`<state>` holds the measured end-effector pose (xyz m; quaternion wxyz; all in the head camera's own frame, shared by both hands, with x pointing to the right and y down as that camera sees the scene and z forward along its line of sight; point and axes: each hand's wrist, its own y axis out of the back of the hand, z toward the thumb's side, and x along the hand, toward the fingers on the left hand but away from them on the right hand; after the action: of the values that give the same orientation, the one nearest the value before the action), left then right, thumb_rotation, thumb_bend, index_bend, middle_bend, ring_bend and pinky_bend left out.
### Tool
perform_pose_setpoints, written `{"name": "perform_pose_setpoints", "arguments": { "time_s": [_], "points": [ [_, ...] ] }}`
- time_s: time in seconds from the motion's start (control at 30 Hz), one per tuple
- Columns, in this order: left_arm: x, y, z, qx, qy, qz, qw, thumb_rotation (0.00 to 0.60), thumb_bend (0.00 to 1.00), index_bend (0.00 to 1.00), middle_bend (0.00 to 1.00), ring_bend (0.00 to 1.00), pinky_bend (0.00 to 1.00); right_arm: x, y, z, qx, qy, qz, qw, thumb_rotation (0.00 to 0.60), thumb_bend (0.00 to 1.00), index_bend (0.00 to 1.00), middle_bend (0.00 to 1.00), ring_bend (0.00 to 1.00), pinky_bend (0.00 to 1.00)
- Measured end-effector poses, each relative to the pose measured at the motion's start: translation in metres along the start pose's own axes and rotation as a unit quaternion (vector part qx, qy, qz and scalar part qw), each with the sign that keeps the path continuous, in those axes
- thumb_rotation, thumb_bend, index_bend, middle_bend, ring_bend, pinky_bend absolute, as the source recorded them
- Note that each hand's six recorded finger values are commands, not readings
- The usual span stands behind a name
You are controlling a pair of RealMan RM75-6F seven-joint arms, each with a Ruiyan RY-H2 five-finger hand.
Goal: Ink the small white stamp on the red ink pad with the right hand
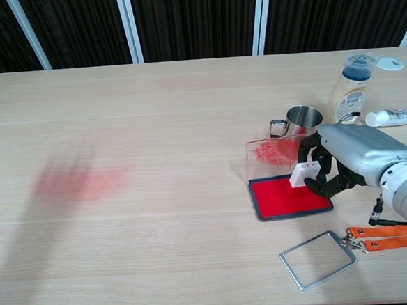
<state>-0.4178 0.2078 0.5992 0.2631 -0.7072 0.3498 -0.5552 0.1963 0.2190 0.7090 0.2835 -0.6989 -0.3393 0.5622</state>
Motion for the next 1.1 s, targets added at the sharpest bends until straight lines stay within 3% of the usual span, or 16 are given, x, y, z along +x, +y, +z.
{"name": "perform_pose_setpoints", "arguments": {
  "time_s": [0.23,1.1],
  "points": [
    [0.000,0.000,0.000,-0.001,-0.001,0.000,1.0000,0.600,0.01,0.00,0.00,0.00,0.00,-0.001,0.002,0.003,0.003,-0.003,0.000,1.0000,0.600,0.60,0.76,0.65,0.49,0.51],
    [0.000,0.000,0.001,-0.003,-0.003,-0.003,1.0000,0.600,0.01,0.00,0.00,0.00,0.00,-0.001,-0.024,0.001,0.016,-0.021,0.025,0.9993,0.600,0.60,0.77,0.66,0.49,0.51]
  ]
}}
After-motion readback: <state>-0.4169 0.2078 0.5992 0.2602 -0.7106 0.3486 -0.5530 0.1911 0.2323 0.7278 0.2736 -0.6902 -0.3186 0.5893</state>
